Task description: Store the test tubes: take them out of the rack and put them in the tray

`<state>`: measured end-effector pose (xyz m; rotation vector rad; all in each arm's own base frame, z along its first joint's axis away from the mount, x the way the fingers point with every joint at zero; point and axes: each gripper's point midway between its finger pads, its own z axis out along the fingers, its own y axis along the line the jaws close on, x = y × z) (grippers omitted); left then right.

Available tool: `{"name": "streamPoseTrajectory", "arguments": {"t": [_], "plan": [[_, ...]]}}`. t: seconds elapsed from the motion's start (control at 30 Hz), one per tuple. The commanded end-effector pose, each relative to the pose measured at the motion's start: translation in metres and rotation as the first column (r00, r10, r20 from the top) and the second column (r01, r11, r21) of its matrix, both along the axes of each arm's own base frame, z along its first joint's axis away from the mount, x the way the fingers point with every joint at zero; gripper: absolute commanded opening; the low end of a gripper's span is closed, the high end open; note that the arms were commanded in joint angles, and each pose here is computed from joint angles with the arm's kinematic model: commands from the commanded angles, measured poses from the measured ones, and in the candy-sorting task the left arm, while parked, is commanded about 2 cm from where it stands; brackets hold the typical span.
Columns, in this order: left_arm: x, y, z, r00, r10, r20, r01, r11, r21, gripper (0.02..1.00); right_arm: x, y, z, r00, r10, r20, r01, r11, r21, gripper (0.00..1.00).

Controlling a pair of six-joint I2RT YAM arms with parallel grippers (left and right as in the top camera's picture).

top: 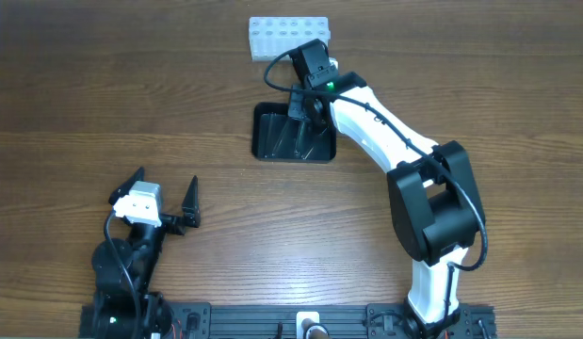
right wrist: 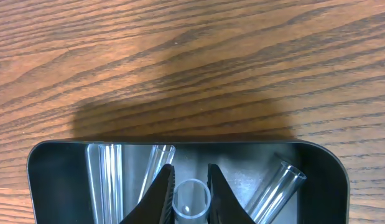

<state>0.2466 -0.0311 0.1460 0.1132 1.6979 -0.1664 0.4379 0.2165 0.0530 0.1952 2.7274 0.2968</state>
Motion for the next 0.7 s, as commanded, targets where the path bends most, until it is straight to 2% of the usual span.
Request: {"name": "streamPoseTrajectory", "arguments": {"t": [0.03,0.3,0.43,0.53,0.6,0.7], "plan": [[0.0,0.0,-0.002,1.0,0.002,-0.003,-0.002,1.0,-0.01,1.0,-0.006,0.007,-0.01,1.0,0.014,-0.019,-0.014,1.0,-0.006,0.159],[0.0,0.0,-0.002,1.0,0.002,-0.003,-0.002,1.0,-0.009,1.0,-0.006,0.009,-0.008,1.0,0.02,-0.014,-0.02,1.0,-0.006,0.299],[0.0,0.0,-0.002,1.0,0.002,-0.003,-0.002,1.0,-0.01,0.998,-0.004,0.008,0.007,0.999,0.047,0.022,-0.047,0.999,-0.013,0.373],[0.0,0.0,-0.002,1.0,0.002,-0.003,-0.002,1.0,-0.009,1.0,0.004,-0.002,0.041,0.992,0.059,0.115,-0.054,0.997,-0.051,0.391],[0.0,0.0,-0.002,1.0,0.002,-0.003,-0.002,1.0,-0.009,1.0,0.011,-0.017,0.077,0.976,0.054,0.212,-0.032,0.994,-0.103,0.419],[0.0,0.0,-0.002,1.0,0.002,-0.003,-0.002,1.0,-0.01,1.0,0.017,-0.049,0.138,0.928,0.03,0.371,0.039,0.984,-0.176,0.527]]}}
